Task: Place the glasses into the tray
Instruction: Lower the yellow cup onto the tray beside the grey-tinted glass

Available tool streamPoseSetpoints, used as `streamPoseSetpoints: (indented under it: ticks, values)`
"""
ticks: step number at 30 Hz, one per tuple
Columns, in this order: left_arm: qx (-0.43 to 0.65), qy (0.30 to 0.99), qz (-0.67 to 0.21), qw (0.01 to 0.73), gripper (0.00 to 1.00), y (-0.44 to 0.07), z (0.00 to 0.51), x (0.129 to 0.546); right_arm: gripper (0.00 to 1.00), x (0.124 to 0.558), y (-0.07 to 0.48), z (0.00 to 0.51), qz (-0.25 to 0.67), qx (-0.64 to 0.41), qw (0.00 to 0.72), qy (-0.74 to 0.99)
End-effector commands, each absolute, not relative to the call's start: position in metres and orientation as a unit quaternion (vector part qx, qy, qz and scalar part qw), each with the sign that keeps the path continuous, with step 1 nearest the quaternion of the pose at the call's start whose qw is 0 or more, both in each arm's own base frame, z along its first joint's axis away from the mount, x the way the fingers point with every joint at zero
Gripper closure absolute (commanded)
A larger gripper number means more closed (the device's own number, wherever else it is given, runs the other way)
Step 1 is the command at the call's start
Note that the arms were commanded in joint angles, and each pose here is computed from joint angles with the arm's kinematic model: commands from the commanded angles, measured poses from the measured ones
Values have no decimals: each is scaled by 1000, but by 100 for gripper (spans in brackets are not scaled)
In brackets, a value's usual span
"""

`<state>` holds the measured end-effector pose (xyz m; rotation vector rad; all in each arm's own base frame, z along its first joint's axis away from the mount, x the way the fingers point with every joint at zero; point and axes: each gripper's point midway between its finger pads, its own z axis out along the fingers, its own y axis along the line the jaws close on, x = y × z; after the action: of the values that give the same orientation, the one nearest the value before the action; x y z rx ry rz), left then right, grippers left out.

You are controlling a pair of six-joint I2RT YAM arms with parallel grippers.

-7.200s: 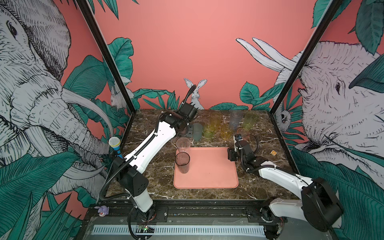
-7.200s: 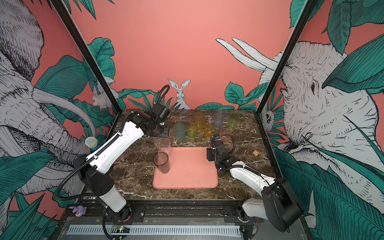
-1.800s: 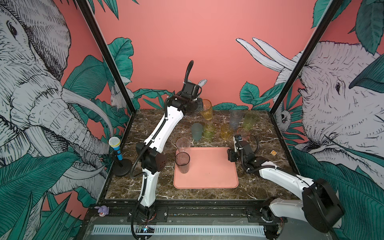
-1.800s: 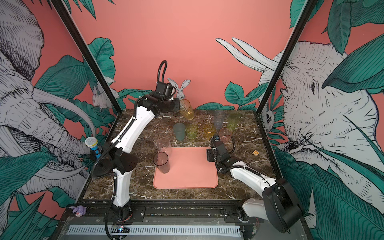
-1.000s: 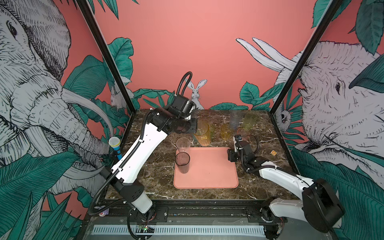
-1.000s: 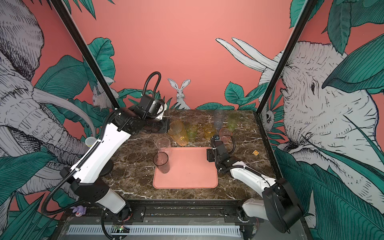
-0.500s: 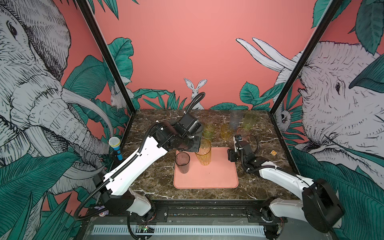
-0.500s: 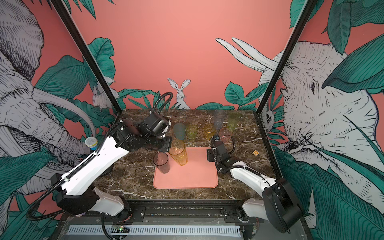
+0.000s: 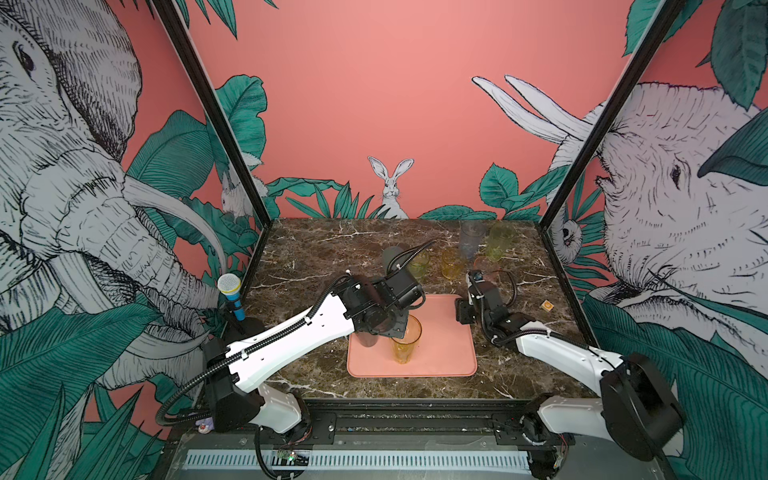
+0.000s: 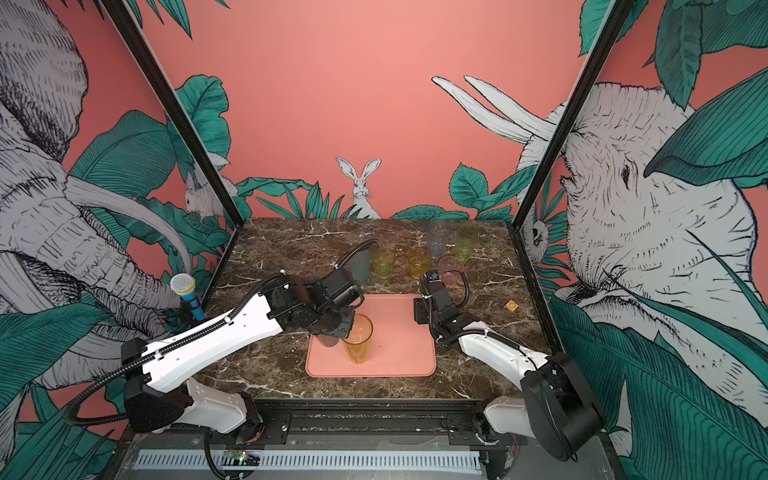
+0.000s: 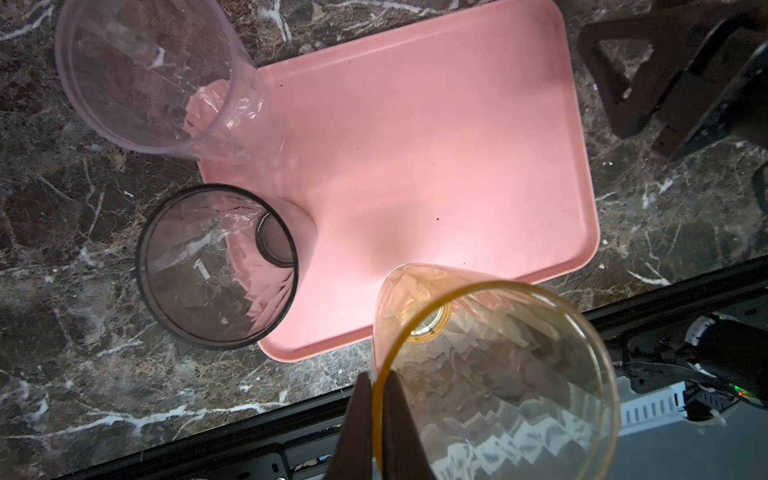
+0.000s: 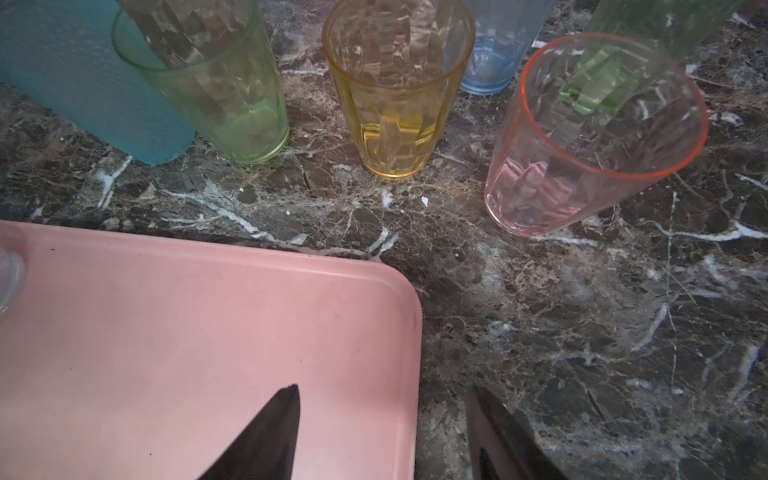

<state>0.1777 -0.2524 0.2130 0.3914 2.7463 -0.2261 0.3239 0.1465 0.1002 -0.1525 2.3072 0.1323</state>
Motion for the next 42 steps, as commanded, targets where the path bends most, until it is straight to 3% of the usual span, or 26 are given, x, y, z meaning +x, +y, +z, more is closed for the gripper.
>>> streamPoseSetpoints:
  ticks: [1, 22, 42]
  values:
    - [103, 967, -102, 209, 100, -250, 222, 180, 34, 335, 151, 114, 60, -52, 420, 904]
    - [111, 971, -69, 202, 100, -230, 186, 158, 34, 334, 144, 115, 47, -42, 422, 904]
    - [72, 973, -13, 219, 100, -167, 175, 147, 35, 335, 147, 111, 53, -42, 415, 907]
